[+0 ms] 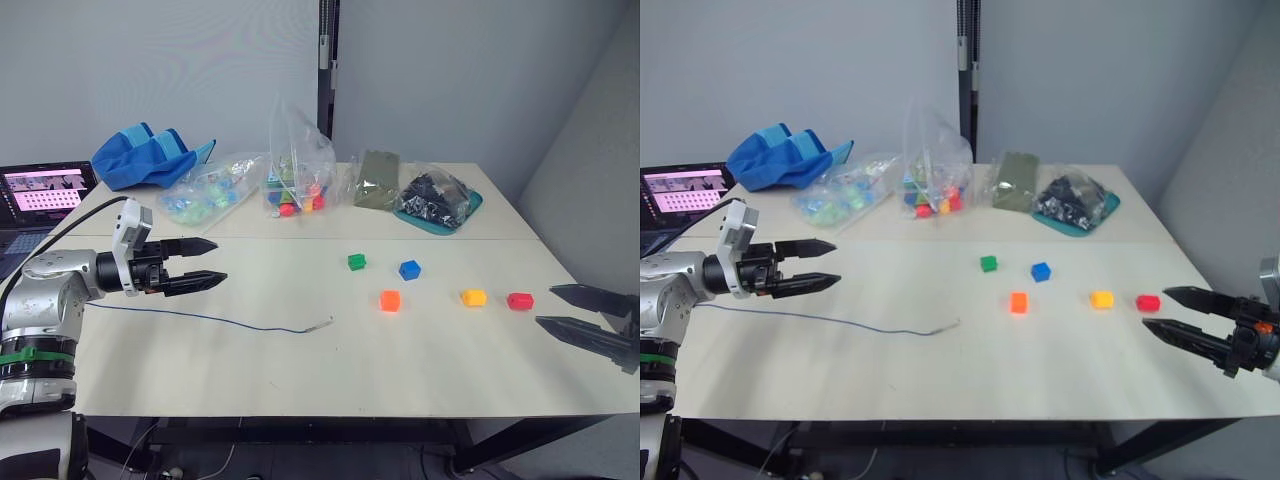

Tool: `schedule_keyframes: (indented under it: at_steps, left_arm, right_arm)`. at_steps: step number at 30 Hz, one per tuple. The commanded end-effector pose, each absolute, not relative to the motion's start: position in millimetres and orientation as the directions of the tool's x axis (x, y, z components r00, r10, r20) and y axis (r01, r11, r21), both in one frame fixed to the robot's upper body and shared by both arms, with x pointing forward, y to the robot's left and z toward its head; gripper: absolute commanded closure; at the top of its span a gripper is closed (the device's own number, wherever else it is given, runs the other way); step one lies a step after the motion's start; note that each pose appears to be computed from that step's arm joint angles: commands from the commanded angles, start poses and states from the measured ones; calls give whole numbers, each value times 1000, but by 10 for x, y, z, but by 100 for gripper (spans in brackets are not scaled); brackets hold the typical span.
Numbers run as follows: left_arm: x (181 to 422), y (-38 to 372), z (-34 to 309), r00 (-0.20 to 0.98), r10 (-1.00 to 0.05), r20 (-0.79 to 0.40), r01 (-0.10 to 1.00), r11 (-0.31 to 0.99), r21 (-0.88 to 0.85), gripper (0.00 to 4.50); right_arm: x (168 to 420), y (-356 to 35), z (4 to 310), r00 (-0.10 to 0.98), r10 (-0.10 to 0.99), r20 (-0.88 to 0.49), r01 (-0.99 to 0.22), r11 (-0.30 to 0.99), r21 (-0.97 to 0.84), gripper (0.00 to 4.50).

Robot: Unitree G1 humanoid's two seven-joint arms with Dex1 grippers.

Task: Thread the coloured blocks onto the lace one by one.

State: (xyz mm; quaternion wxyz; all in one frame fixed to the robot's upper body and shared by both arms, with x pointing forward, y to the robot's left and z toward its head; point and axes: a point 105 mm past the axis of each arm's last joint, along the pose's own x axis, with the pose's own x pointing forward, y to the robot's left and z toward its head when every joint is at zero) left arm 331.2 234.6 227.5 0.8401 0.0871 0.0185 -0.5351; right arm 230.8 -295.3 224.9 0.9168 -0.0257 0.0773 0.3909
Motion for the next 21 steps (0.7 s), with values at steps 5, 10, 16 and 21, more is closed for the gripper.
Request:
schedule_keyframes:
  at_steps: [5, 10, 16, 21]
  left_arm:
    - [3356, 2337, 2361, 447, -887, -115, 889, 426, 169, 3]
    - [3407, 2090, 2285, 359, -924, -128, 933, 354, 65, 3]
    - [3462, 1692, 2044, 210, -945, -252, 975, 221, -15, 3]
    - [3513, 1407, 1876, 127, -936, -328, 989, 93, 119, 3]
  right_arm:
    - [2276, -2954, 2415, 697, 710, -100, -716, 697, -39, 0]
    - [2225, -2743, 2388, 672, 729, -134, -737, 675, -23, 0]
    - [2146, -2212, 2404, 597, 789, -145, -799, 601, -23, 0]
    - [2162, -1869, 2419, 593, 794, -131, -805, 590, -64, 0]
